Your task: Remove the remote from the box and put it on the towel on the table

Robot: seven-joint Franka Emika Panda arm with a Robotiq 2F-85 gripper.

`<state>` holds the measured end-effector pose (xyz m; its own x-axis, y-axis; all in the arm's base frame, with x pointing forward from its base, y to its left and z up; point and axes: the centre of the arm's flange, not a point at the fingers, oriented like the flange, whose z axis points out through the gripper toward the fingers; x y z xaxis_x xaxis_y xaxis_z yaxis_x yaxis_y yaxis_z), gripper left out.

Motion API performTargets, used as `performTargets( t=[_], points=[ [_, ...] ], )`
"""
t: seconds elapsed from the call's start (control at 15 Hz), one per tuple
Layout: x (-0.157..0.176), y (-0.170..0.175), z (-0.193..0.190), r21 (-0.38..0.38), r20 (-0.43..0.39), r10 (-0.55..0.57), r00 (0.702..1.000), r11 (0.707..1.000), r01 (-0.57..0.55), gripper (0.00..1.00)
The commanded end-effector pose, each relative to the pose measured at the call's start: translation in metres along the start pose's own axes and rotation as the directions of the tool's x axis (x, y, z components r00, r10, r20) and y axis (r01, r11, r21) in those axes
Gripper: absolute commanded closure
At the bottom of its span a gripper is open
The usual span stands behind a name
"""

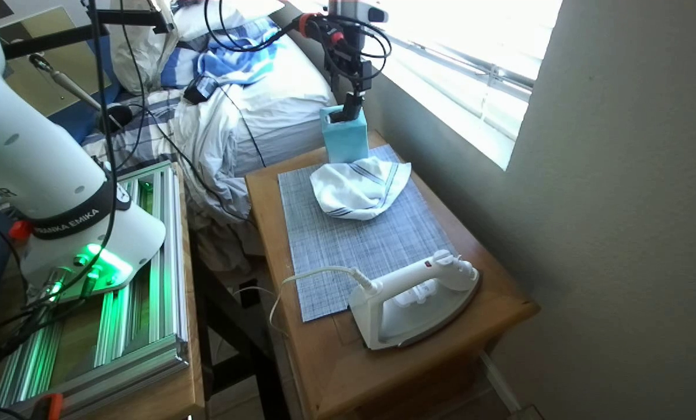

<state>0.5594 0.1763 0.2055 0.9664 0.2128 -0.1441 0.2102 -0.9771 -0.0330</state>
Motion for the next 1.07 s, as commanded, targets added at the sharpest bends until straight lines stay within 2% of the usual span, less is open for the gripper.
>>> performTargets(
  t=[0.0, 0.27, 0.33, 0.47, 0.53, 0.8, 0.87, 0.93, 1.0],
  points=[
    [0.0188, 0.0034, 0.0050, -0.033, 0.015, 0.002, 1.000, 0.999, -0.002, 0.00],
    [0.0205, 0.0003, 0.0095, -0.042, 0.034, -0.014, 0.999, 0.999, 0.016, 0.03],
    [0.0205, -0.0008, 0.0104, -0.043, 0.039, -0.017, 0.999, 0.999, 0.019, 0.08],
    [0.0203, -0.0025, 0.0121, -0.046, 0.049, -0.020, 0.999, 0.999, 0.022, 0.24],
    [0.0202, -0.0032, 0.0128, -0.047, 0.052, -0.021, 0.998, 0.999, 0.024, 0.37],
    [0.0208, -0.0030, 0.0135, -0.055, 0.053, -0.019, 0.998, 0.998, 0.022, 0.54],
    [0.0214, -0.0028, 0.0134, -0.057, 0.047, -0.015, 0.999, 0.998, 0.017, 0.51],
    [0.0218, -0.0034, 0.0137, -0.058, 0.047, -0.010, 0.999, 0.998, 0.013, 0.35],
    [0.0220, -0.0039, 0.0139, -0.059, 0.047, -0.007, 0.999, 0.998, 0.010, 0.29]
  ],
)
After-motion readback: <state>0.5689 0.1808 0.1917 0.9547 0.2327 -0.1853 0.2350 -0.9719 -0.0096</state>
